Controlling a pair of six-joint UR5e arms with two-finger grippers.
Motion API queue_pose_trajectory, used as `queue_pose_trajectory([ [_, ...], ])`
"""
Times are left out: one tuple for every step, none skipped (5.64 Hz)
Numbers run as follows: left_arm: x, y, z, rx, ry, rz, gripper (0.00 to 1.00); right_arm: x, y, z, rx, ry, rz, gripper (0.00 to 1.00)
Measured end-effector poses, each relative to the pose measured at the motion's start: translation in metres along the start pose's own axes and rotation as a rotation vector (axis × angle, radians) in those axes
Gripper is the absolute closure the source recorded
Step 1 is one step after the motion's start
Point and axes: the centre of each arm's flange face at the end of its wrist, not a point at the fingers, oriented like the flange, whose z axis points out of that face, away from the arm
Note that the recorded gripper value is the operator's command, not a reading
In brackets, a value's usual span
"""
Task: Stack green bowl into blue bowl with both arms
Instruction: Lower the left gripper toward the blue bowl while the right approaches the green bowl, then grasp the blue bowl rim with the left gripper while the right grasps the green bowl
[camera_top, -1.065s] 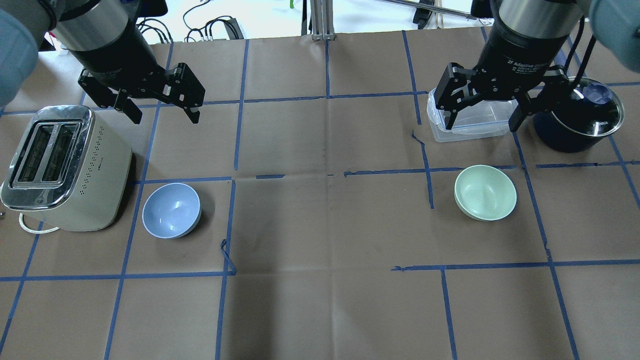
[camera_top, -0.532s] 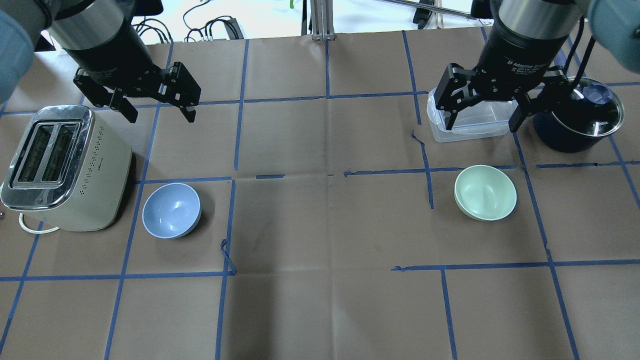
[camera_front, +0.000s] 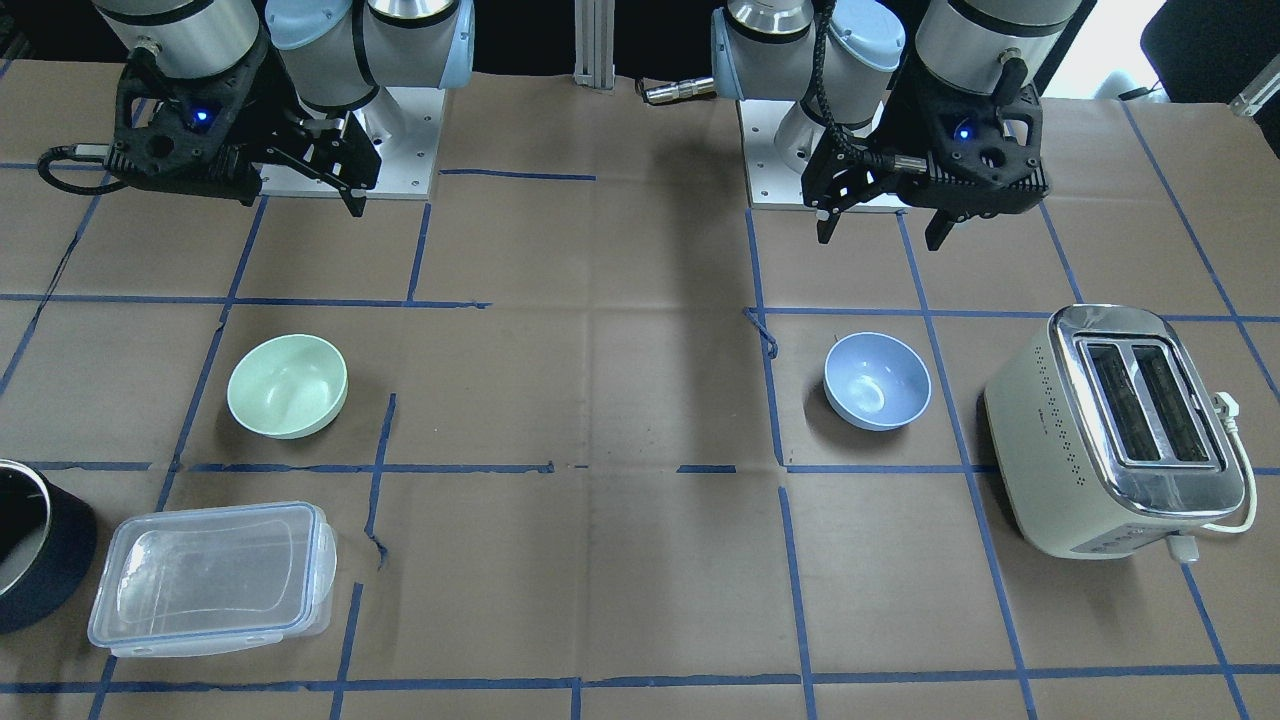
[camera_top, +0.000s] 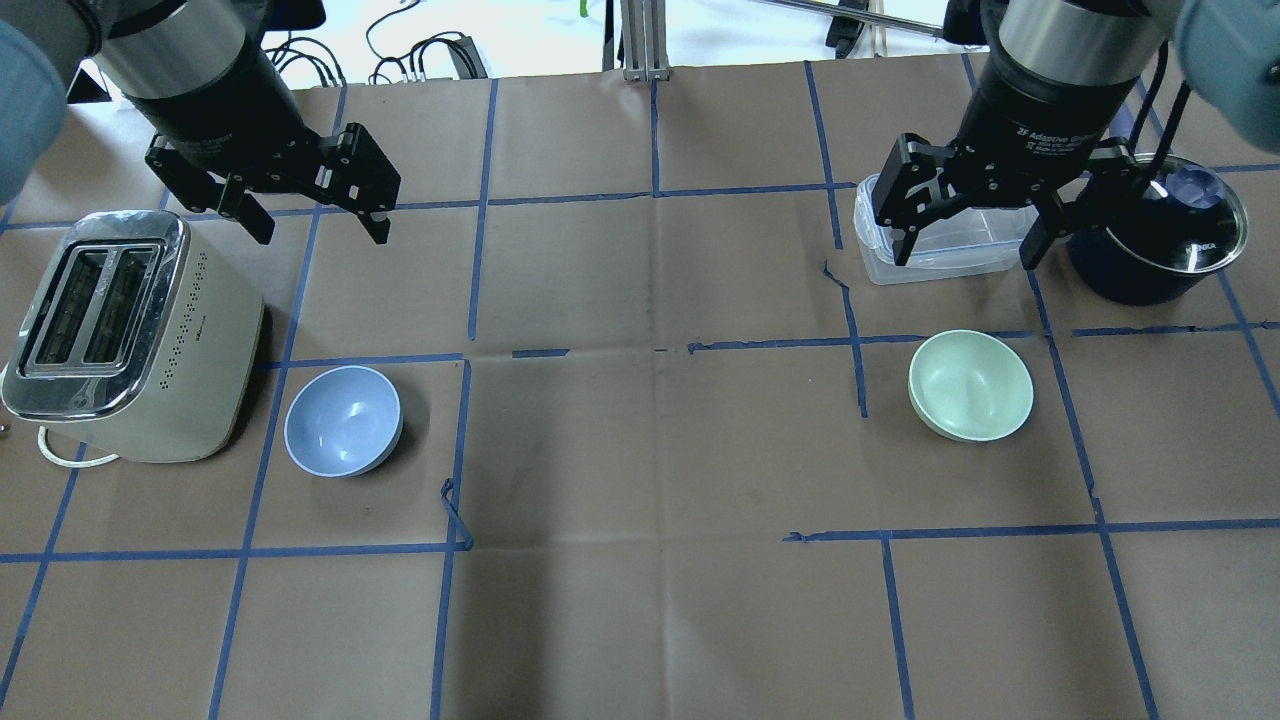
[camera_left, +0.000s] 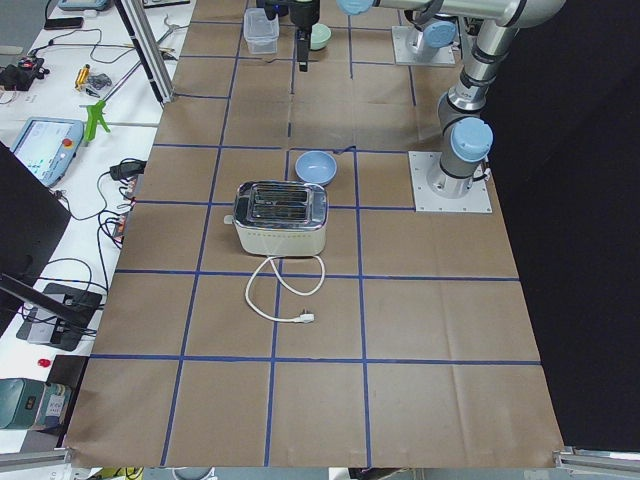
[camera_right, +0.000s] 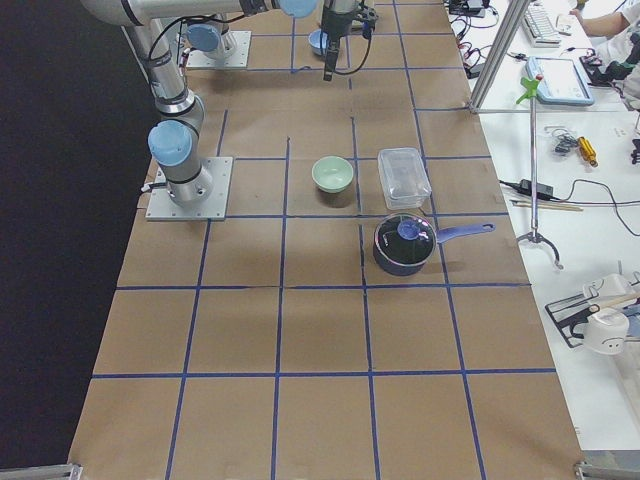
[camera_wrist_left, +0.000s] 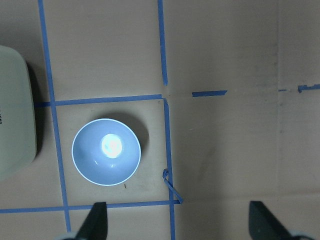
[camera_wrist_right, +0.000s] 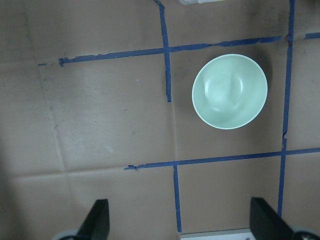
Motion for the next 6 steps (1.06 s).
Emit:
queue_pose_trajectory([
  [-0.010, -0.001, 0.006, -0.013, 0.005, -0.020, 0.02, 0.028, -0.010, 0.001, -0.005, -0.007, -0.022, 0.00],
  [-0.029, 0.000, 0.032, -0.060, 0.012, -0.053, 0.02, 0.078, -0.021, 0.006, -0.018, -0.021, -0.044, 0.00],
  [-0.048, 0.003, 0.074, -0.118, 0.020, -0.064, 0.03, 0.134, -0.027, 0.022, -0.046, -0.044, -0.057, 0.00],
  [-0.056, 0.008, 0.118, -0.141, 0.025, -0.044, 0.03, 0.173, -0.027, 0.046, -0.069, -0.067, -0.051, 0.00],
  [-0.059, 0.014, 0.165, -0.137, 0.025, -0.031, 0.04, 0.192, -0.027, 0.079, -0.077, -0.074, -0.038, 0.00],
  [-0.058, 0.022, 0.211, -0.131, 0.025, -0.022, 0.05, 0.198, -0.030, 0.121, -0.060, -0.057, -0.033, 0.00],
])
